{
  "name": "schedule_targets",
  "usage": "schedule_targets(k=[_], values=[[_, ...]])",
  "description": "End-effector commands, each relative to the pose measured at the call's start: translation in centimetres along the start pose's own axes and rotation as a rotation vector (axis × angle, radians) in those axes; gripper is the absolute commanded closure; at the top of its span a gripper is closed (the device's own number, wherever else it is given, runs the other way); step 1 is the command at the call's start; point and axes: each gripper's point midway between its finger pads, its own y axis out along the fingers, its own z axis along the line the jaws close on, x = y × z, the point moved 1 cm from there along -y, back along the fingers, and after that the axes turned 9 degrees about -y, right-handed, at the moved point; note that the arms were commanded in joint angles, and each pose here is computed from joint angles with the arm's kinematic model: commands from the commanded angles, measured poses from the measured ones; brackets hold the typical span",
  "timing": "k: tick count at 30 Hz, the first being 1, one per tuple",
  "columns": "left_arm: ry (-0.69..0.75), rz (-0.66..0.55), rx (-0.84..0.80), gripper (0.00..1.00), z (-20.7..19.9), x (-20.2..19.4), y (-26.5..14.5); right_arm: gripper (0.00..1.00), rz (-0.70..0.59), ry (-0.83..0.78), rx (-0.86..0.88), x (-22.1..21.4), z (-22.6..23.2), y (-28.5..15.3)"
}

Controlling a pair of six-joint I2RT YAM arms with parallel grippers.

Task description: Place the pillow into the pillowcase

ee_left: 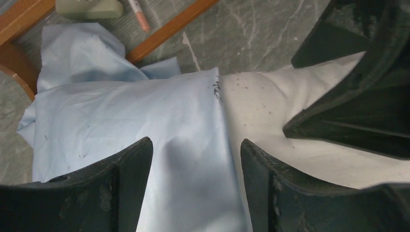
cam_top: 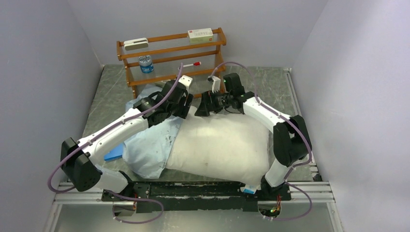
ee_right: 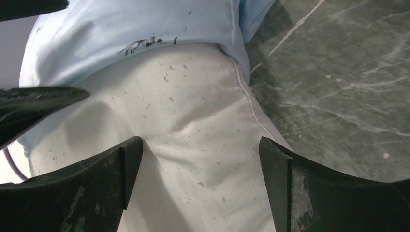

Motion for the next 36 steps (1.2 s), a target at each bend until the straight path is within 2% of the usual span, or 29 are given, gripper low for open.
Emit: schedule_targets(k=[1, 5, 7, 8, 9, 10, 11, 13, 19, 24, 32, 36], values=[[0.033, -0.04, 0.061, 0.31, 0.6, 0.0, 1.7, 0.08, 0.028, -0.007, 0.081, -1.2, 0.8, 0.1], [0.075, 0.021, 0.048, 0.42, 0.2, -1.4, 3.0, 0.19, 0.026, 0.017, 0.108, -2.0, 1.3, 0.2], [0.074, 0.028, 0.05, 0.57, 0.1, -1.4, 3.1, 0.31, 0.012, 0.019, 0.122, -1.9, 1.6, 0.1], [0.068, 0.021, 0.043, 0.67, -0.1, -1.0, 2.9, 0.43, 0.008, 0.026, 0.13, -2.0, 1.9, 0.1], [0.06, 0.008, 0.024, 0.77, -0.4, -0.5, 2.6, 0.63, -0.009, 0.029, 0.133, -1.7, 2.1, 0.0], [0.049, -0.01, 0.0, 0.85, -0.8, 0.2, 2.1, 0.76, -0.026, 0.029, 0.135, -1.4, 2.3, -0.1], [0.031, -0.036, -0.028, 0.92, -1.2, 1.0, 1.6, 0.86, -0.039, 0.035, 0.135, -1.2, 2.6, -0.1], [-0.008, -0.085, -0.111, 0.95, -2.5, 2.5, 0.2, 0.99, -0.088, 0.035, 0.149, -0.5, 3.6, -0.6], [-0.141, -0.211, -0.394, 0.95, -6.5, 6.7, -4.8, 1.0, -0.243, 0.019, 0.171, 2.1, 6.5, -1.7], [-0.195, -0.292, -0.626, 0.95, -9.5, 9.2, -8.7, 1.0, -0.447, 0.071, 0.153, 4.6, 8.3, -3.9], [-0.244, -0.307, -0.959, 0.95, -13.4, 9.9, -13.0, 1.0, -0.619, 0.167, 0.063, 6.4, 9.3, -5.4], [-0.265, -0.311, -1.078, 0.95, -14.7, 9.6, -15.0, 1.0, -0.653, 0.223, 0.007, 6.6, 8.9, -5.6]])
